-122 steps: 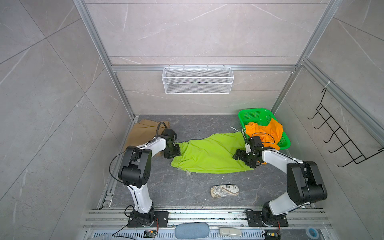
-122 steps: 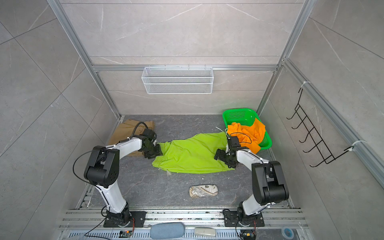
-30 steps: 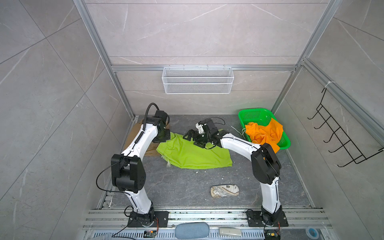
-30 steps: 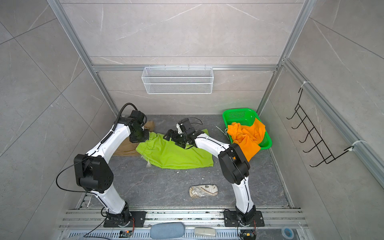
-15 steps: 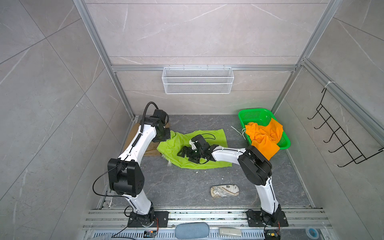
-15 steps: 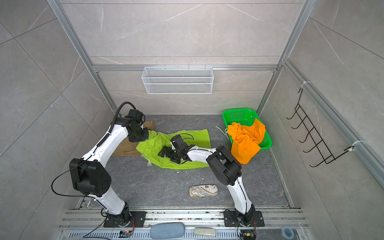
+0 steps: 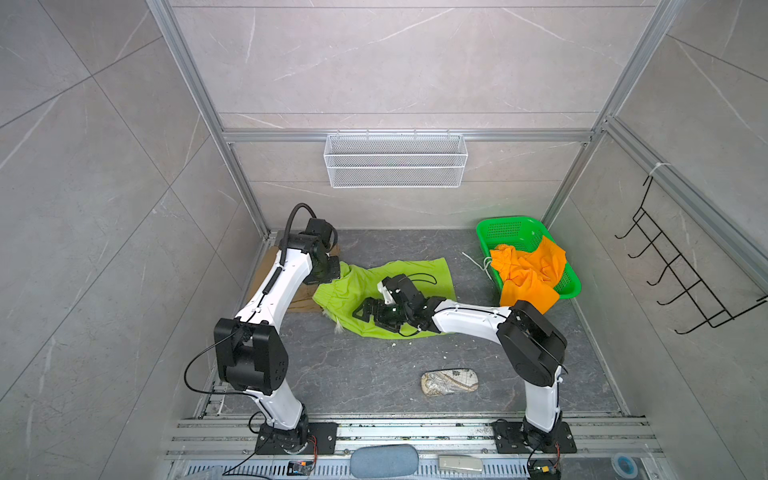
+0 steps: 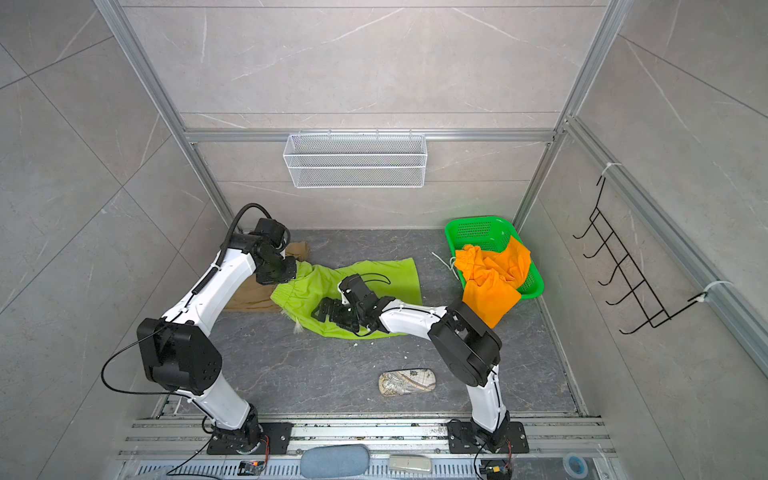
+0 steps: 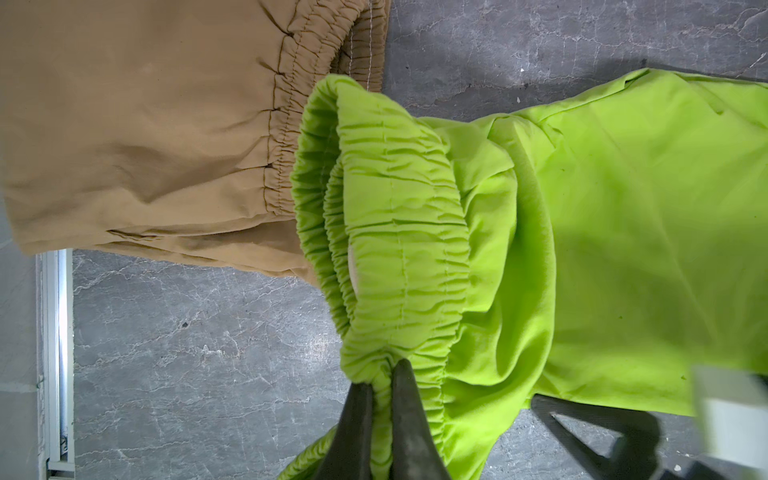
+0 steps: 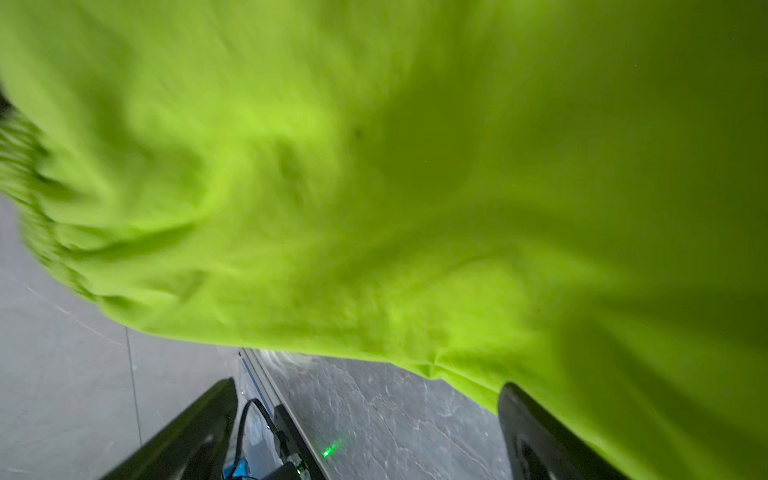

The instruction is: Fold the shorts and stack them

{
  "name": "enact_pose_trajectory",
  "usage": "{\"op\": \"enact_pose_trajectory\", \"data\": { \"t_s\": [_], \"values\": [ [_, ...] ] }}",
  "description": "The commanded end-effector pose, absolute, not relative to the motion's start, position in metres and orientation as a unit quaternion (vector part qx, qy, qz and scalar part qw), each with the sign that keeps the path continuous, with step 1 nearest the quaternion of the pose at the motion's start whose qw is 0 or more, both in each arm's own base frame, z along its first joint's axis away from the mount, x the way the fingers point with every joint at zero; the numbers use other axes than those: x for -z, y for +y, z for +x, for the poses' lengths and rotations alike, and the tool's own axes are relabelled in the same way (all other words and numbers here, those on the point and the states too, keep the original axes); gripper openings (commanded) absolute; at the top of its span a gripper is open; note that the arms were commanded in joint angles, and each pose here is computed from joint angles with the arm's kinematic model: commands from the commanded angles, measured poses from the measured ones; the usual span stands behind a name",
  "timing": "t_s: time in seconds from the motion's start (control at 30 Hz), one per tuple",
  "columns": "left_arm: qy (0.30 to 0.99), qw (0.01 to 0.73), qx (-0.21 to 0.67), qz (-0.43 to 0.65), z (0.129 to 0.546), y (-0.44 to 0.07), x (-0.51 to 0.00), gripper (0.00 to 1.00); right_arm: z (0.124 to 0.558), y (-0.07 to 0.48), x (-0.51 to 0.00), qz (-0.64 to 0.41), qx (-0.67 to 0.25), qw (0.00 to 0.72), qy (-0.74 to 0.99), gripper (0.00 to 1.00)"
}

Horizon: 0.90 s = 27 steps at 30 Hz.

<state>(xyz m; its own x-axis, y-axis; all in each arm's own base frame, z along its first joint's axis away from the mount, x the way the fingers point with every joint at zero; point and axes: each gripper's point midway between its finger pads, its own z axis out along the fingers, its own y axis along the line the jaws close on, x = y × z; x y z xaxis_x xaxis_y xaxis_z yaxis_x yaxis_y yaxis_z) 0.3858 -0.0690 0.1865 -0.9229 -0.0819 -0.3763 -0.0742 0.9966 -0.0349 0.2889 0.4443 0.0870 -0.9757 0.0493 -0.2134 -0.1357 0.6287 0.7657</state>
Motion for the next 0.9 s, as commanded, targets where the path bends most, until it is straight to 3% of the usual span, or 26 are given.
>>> {"op": "enact_pose_trajectory", "data": {
  "t_s": [0.0, 0.17, 0.43, 0.87],
  "values": [
    [0.974, 0.223, -0.004, -0.031, 0.389, -0.064, -0.212, 0.0, 0.282, 0.436, -0.047, -0.007, -0.402, 0.09, 0.911, 0.99],
    [0.975, 0.22, -0.015, -0.03, 0.386, -0.057, -0.211, 0.0, 0.277, 0.433, -0.039, -0.012, -0.396, 0.083, 0.914, 0.99],
    [0.975, 0.221, -0.016, -0.029, 0.384, -0.053, -0.214, 0.0, 0.287, 0.427, -0.107, -0.046, -0.399, 0.137, 0.905, 0.99],
    [0.974, 0.223, -0.008, -0.032, 0.384, -0.055, -0.217, 0.0, 0.29, 0.444, -0.044, -0.02, -0.398, 0.087, 0.913, 0.99]
  ]
}}
